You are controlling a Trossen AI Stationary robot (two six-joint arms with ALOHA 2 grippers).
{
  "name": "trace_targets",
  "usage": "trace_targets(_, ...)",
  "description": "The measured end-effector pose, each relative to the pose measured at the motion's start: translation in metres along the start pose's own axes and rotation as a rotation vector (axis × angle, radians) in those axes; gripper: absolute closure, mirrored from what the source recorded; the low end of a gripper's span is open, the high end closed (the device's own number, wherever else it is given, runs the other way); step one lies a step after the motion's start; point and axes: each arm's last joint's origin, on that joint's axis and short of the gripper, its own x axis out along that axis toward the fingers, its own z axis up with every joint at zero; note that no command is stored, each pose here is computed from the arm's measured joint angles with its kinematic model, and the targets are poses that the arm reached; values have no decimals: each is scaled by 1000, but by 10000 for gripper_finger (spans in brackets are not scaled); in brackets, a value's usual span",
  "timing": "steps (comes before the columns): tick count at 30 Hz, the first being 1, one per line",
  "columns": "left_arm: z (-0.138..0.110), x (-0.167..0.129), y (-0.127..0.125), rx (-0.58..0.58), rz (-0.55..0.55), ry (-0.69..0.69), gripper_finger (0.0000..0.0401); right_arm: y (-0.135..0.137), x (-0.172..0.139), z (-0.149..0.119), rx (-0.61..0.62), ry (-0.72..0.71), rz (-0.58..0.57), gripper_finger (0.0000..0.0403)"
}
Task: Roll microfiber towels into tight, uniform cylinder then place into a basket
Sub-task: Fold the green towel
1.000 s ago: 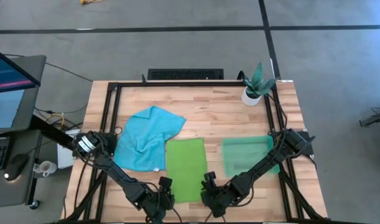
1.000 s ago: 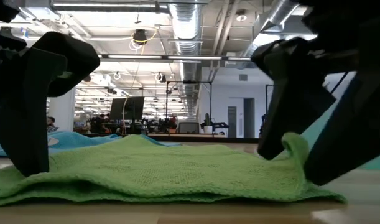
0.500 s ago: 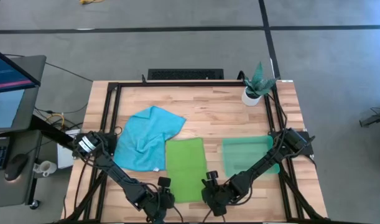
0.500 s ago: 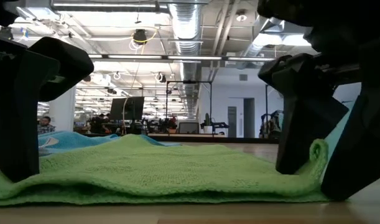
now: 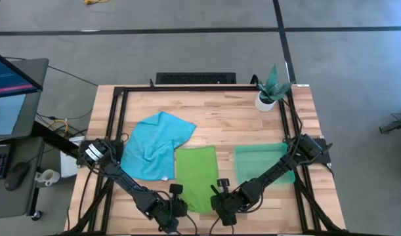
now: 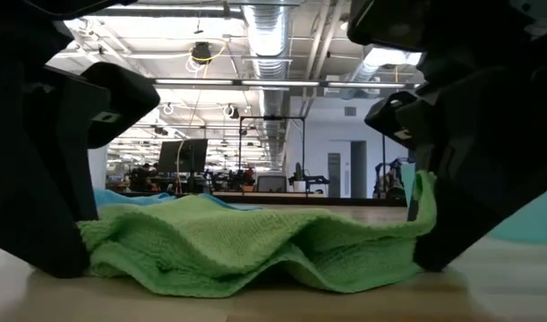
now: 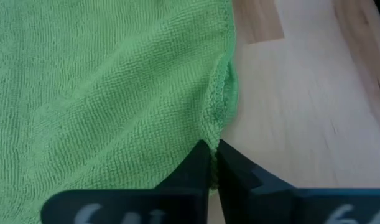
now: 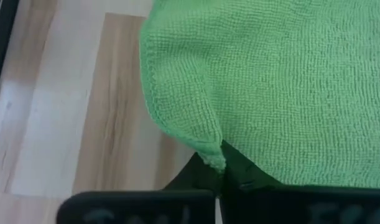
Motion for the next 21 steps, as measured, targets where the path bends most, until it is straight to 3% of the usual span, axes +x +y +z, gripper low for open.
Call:
trace_targets(5,8,-5,-2,18,3,31,394,5,-4,1,-7,-17,-14,375)
trace_targets(11,21,-17,-6,-10,-13,84,398,21,-14,6,-38,0,10,396)
trace_targets(21,38,-46,-24,11,-2,63,400,39,-26,6,-58,10,12,397)
